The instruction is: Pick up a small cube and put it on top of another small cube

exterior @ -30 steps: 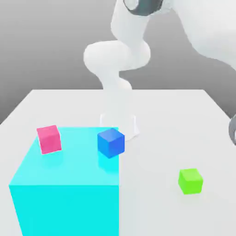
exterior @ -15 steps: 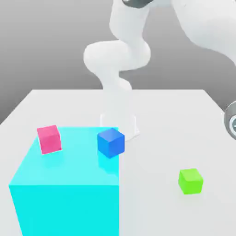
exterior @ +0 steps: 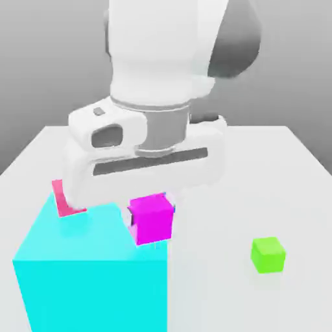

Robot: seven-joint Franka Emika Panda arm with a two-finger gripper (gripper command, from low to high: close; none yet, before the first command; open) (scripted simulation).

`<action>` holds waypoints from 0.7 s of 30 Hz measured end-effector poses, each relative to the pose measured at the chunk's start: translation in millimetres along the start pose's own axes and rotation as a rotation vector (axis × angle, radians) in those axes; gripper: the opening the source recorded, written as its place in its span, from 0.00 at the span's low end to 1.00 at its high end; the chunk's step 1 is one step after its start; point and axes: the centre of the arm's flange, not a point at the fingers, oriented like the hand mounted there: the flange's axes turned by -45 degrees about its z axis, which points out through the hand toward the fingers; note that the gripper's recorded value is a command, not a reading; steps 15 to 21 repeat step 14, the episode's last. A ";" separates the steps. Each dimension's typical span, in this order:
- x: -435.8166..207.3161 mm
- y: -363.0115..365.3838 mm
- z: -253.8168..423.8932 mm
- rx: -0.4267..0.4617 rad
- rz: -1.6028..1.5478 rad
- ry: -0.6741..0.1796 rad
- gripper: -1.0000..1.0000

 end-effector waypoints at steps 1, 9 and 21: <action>-14.2 10.2 -7.0 0.005 0.055 0.000 0.00; -109.4 70.5 -3.1 0.045 0.411 0.003 0.00; -111.5 69.9 21.3 0.045 0.417 0.002 1.00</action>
